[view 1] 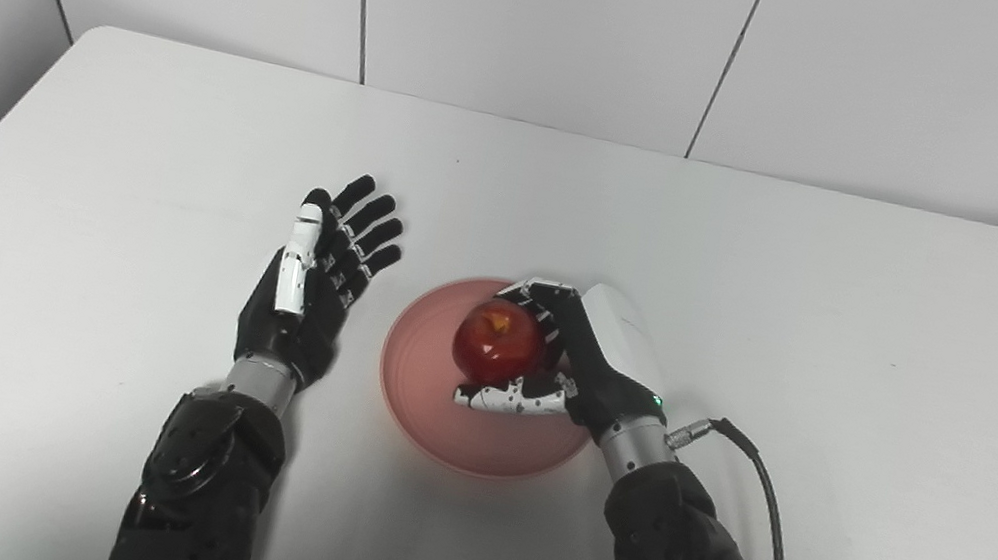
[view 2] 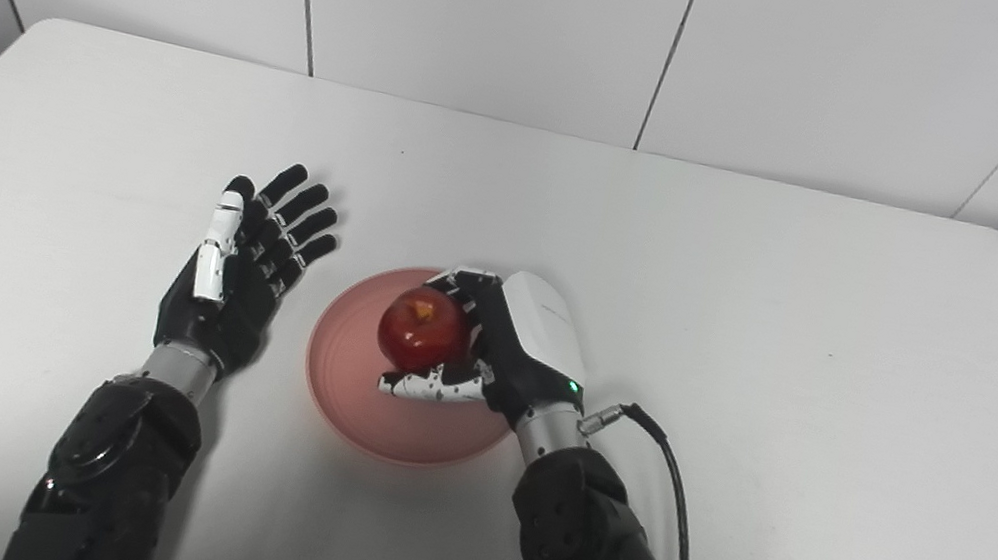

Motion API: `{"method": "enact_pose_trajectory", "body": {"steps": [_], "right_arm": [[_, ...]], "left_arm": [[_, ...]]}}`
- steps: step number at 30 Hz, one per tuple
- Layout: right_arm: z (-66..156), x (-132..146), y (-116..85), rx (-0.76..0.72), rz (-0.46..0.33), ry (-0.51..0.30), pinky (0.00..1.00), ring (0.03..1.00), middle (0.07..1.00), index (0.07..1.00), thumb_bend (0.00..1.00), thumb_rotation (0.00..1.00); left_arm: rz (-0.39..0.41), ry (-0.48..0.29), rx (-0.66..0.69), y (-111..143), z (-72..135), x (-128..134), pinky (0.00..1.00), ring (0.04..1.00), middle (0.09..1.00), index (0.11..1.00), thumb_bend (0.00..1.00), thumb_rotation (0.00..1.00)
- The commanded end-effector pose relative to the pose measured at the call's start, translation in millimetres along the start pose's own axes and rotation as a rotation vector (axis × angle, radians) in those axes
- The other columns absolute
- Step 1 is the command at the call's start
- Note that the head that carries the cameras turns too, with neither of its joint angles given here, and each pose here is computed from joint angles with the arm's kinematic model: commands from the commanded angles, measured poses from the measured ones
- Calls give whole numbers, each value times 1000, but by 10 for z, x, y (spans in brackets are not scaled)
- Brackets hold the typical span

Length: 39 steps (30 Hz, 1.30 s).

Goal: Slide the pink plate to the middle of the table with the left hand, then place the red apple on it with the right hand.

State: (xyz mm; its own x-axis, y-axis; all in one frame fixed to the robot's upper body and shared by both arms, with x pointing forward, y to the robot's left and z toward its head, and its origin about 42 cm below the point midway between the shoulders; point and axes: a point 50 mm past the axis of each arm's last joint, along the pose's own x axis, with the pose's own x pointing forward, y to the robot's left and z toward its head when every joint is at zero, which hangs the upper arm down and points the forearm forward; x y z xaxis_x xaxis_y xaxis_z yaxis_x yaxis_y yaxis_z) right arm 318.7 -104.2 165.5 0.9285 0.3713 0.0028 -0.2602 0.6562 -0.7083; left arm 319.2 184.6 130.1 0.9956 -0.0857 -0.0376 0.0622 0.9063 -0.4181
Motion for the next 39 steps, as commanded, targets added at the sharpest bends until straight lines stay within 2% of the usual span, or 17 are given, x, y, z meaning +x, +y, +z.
{"method": "enact_pose_trajectory", "body": {"steps": [1, 2, 3, 7, 13, 23, 26, 27, 34, 36, 39], "right_arm": [[181, 44, -131, -17, -40, -83, 461, 547, 611, 604, 772, 144], [182, 42, -132, -19, -38, -83, 483, 569, 631, 633, 829, 147], [187, 37, -136, -25, -33, -83, 490, 577, 637, 643, 848, 148], [210, 19, -157, -48, -9, -91, 626, 703, 747, 738, 928, 185], [232, -17, -205, -48, 18, -124, 671, 745, 793, 797, 988, 197], [201, -105, -365, -12, 75, -153, 776, 854, 888, 898, 1000, 298], [194, -121, -413, -3, 79, -158, 795, 873, 905, 915, 1000, 338], [193, -128, -433, 3, 77, -162, 803, 880, 913, 927, 1000, 380], [197, -222, -671, 116, 8, -211, 835, 907, 935, 946, 1000, 401], [206, -265, -771, 129, -30, -224, 849, 914, 938, 952, 1000, 435], [176, -358, -960, 163, -152, -244, 838, 905, 927, 942, 1000, 460]], "left_arm": [[-13, -37, -1, -61, 52, 41, 872, 866, 868, 859, 442, 1000], [-12, -36, -1, -61, 52, 41, 871, 865, 867, 858, 442, 1000], [-12, -37, -1, -60, 51, 40, 871, 865, 867, 858, 443, 1000], [-9, -37, -1, -59, 52, 36, 873, 868, 871, 860, 436, 1000], [-10, -37, -4, -54, 54, 29, 874, 868, 871, 861, 436, 1000], [-8, -38, -4, -43, 50, 27, 873, 867, 871, 862, 434, 1000], [-3, -36, -7, -45, 52, 28, 871, 864, 868, 858, 437, 1000], [-5, -37, -7, -46, 56, 27, 871, 865, 868, 859, 436, 1000], [-4, -39, -10, -21, 58, 29, 870, 865, 868, 859, 438, 1000], [-2, -38, -13, -14, 58, 32, 869, 864, 868, 859, 436, 1000], [-5, -34, -8, -9, 67, 28, 870, 867, 871, 863, 434, 1000]]}}
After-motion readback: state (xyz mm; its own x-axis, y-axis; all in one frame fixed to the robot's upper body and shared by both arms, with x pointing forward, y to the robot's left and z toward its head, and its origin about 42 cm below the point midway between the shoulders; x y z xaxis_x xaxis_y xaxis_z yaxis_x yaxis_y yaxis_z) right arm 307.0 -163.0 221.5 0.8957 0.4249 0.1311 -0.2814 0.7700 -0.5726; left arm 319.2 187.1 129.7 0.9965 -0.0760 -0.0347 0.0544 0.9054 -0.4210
